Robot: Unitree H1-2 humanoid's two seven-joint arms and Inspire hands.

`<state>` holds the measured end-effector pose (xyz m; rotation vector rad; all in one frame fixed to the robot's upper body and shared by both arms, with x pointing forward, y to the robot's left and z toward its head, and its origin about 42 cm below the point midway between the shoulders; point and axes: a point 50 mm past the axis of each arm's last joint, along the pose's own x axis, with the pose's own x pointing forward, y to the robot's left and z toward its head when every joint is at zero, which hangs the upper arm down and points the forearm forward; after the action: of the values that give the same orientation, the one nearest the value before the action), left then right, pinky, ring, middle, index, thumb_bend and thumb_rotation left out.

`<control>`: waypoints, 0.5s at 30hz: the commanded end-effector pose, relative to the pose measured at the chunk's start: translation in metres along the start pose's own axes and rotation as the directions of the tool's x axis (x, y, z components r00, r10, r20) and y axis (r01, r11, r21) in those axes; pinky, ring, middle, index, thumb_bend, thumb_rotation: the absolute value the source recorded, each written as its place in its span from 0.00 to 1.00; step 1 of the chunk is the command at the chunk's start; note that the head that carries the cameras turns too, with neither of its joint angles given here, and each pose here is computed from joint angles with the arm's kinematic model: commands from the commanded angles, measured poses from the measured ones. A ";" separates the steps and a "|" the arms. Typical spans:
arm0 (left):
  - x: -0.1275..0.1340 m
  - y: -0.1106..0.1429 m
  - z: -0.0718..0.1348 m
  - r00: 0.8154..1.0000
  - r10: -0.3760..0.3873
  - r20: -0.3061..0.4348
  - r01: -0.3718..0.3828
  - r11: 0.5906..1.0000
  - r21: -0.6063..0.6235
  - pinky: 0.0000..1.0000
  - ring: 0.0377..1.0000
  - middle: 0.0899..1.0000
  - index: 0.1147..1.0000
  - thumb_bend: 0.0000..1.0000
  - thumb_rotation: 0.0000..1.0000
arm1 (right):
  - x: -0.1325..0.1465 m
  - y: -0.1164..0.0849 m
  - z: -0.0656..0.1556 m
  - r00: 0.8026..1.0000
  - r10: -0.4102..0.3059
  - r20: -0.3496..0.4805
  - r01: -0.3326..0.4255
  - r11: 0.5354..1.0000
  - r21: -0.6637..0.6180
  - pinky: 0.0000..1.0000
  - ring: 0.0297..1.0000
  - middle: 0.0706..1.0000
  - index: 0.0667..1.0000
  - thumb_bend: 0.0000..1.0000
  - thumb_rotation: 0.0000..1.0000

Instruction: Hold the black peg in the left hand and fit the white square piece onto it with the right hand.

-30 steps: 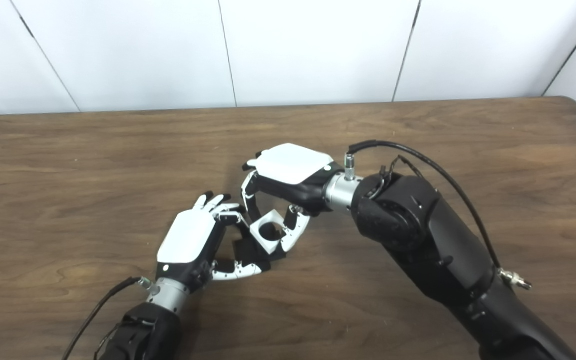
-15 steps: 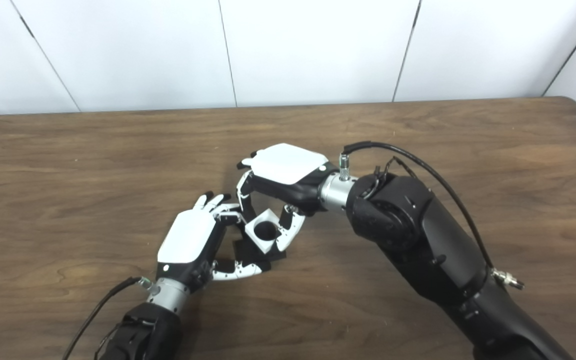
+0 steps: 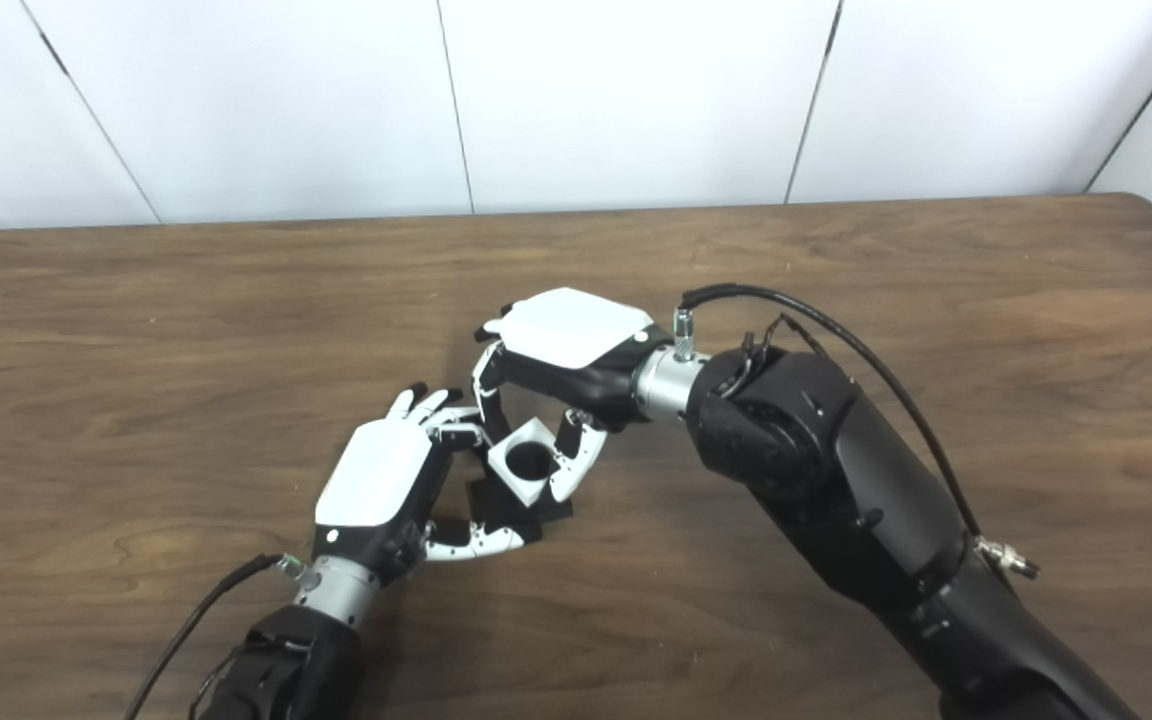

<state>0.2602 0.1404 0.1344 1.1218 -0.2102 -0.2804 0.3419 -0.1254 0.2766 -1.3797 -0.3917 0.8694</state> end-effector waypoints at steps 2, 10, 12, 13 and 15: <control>-0.005 -0.012 0.001 0.997 -0.082 -0.007 0.082 0.997 0.007 1.00 0.92 0.78 0.42 0.52 0.05 | 0.001 -0.015 0.001 0.997 -0.072 0.018 0.072 0.997 -0.034 1.00 0.94 0.76 0.45 0.52 0.13; -0.006 -0.011 0.001 0.997 -0.081 0.000 0.081 0.997 0.015 1.00 0.91 0.77 0.42 0.52 0.05 | 0.003 -0.015 -0.002 0.997 -0.079 0.013 0.079 0.996 -0.033 1.00 0.95 0.76 0.45 0.52 0.13; -0.006 -0.011 0.001 0.997 -0.083 -0.002 0.083 0.996 0.016 1.00 0.92 0.78 0.42 0.52 0.05 | 0.003 -0.015 -0.002 0.997 -0.080 0.013 0.081 0.996 -0.036 1.00 0.95 0.76 0.45 0.52 0.13; -0.006 -0.011 0.001 0.996 -0.084 -0.004 0.084 0.996 0.015 1.00 0.92 0.78 0.42 0.52 0.05 | 0.004 -0.014 -0.001 0.997 -0.081 0.013 0.081 0.996 -0.035 1.00 0.95 0.76 0.45 0.52 0.13; -0.006 -0.011 0.001 0.996 -0.086 -0.006 0.086 0.996 0.012 1.00 0.92 0.78 0.42 0.52 0.05 | 0.004 -0.013 -0.001 0.997 -0.080 0.013 0.081 0.996 -0.033 1.00 0.94 0.76 0.45 0.52 0.13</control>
<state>0.2599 0.1400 0.1348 1.1227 -0.2099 -0.2824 0.3446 -0.1249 0.2732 -1.3765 -0.4026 0.8635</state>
